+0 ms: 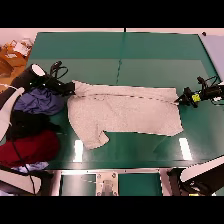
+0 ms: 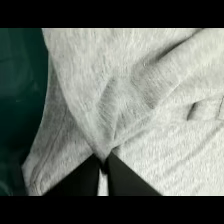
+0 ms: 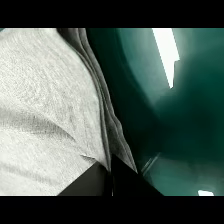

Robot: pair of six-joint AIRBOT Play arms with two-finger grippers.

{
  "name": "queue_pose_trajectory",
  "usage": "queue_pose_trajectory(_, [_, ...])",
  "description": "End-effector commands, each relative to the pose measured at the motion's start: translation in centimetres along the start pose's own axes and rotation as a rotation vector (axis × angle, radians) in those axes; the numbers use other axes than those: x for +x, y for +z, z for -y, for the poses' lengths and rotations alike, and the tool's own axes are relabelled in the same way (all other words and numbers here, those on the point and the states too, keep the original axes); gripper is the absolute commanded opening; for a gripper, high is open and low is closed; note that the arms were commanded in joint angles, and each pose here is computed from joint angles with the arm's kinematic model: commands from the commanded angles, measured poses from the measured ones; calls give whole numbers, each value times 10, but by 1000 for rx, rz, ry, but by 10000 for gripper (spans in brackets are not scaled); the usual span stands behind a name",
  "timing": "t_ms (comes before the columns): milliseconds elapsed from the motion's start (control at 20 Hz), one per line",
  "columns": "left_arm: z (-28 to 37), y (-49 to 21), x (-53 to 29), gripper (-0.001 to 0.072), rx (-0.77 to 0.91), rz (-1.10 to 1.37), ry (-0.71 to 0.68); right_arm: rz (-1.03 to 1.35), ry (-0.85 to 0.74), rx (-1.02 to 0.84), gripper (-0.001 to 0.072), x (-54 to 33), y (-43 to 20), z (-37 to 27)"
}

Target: Fold the shirts.

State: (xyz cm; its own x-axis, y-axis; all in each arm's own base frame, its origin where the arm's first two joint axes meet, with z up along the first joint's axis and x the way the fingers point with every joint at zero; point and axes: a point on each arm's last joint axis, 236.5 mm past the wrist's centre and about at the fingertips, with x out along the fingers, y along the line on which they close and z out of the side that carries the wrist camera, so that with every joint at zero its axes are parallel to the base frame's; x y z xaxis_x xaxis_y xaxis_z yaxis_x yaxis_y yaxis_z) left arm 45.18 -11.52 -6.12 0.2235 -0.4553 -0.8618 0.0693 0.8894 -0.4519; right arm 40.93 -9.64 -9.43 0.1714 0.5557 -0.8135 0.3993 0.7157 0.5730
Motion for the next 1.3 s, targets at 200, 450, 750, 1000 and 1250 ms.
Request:
queue_pose_trajectory(200, [3, -28, -31, 501, -29, -168, -47, -64, -46, 88, 308, -40, -18, 9])
queue_pose_trajectory(450, [4, -57, -54, 20, -37, -293, -43, -29, -186, 132, 10, -76, -46, 21])
queue_pose_trajectory(750, [14, -132, -83, 19, -65, -187, -4, 106, -209, 237, 11, -77, -146, 2])
queue_pose_trajectory(1000, [9, -218, -81, 620, -245, -88, 26, 116, -129, 372, 430, -10, -227, 10])
queue_pose_trajectory(1250, [28, -256, -41, 635, -258, -130, -34, 136, 7, 479, 425, 41, -227, 8])
